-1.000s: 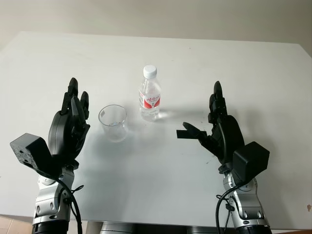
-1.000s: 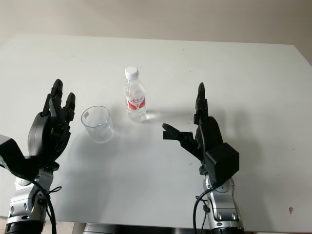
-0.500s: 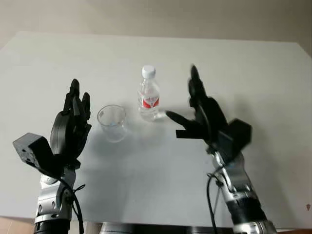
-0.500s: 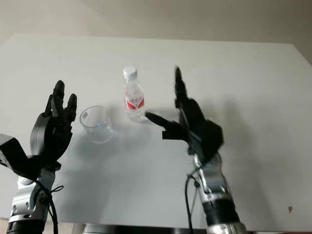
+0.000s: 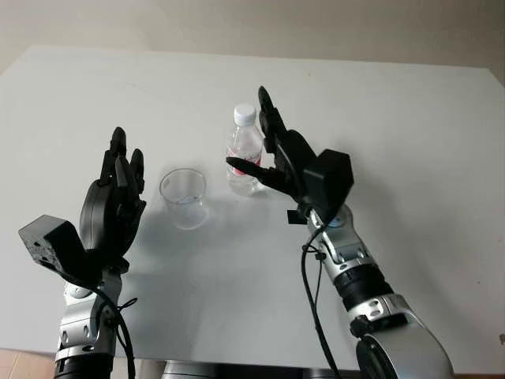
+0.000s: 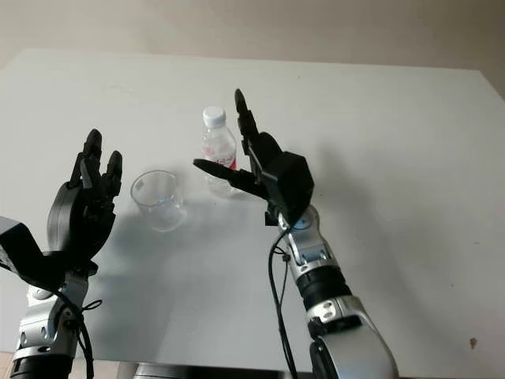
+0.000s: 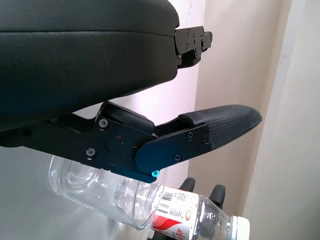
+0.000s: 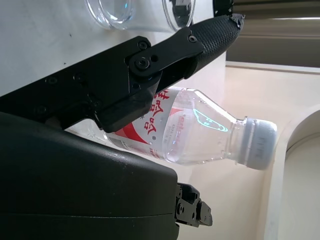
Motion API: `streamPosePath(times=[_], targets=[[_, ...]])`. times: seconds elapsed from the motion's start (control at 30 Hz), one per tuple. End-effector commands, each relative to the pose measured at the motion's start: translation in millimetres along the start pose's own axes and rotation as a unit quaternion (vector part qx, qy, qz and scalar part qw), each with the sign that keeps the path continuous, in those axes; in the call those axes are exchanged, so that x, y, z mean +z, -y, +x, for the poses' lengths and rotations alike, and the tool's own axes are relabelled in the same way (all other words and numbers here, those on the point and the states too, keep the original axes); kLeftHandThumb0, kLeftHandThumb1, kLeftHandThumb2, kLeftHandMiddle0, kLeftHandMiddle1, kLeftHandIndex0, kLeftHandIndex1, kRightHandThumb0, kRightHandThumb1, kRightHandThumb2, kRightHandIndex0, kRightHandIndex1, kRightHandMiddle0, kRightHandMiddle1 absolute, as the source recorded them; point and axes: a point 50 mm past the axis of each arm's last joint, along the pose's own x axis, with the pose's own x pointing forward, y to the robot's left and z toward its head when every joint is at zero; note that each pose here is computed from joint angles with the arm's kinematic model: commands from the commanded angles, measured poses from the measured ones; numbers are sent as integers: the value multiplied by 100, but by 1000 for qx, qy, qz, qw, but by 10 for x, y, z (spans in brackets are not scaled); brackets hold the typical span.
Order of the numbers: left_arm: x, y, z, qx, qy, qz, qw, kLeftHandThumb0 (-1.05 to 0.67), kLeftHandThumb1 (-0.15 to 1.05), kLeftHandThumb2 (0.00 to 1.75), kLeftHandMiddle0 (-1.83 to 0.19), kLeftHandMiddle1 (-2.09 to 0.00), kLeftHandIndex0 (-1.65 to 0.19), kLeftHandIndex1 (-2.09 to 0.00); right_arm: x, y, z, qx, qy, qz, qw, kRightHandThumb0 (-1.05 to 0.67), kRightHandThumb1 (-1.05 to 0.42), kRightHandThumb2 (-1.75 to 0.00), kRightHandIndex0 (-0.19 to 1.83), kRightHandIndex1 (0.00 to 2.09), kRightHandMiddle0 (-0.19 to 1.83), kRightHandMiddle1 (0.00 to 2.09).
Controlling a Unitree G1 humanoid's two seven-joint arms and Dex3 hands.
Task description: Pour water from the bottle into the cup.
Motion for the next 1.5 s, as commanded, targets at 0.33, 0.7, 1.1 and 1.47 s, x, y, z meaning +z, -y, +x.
streamPosePath(times=[0.33, 0.7, 1.1, 1.47], targets=[[54, -12, 10, 2, 9, 10, 1000, -82, 105, 71, 7, -6, 11, -6, -110, -71, 101, -19, -28, 2, 999, -97, -94, -5, -19, 0, -19, 0], [45, -18, 2, 0, 7, 4, 1000, -81, 105, 71, 6, -5, 11, -6, -120, -130, 123, -14, -26, 32, 999, -94, -93, -5, -19, 0, -19, 0], [58, -7, 10, 0, 9, 8, 1000, -81, 105, 71, 6, -5, 11, -6, -84, -215, 189, -16, -28, 30, 999, -89, -91, -5, -19, 0, -19, 0], [55, 1, -10, 3, 8, 8, 1000, -80, 105, 72, 7, -5, 11, -5, -100, -176, 252, -52, -64, 35, 996, -45, -89, -5, 1, 128, -1, 141]])
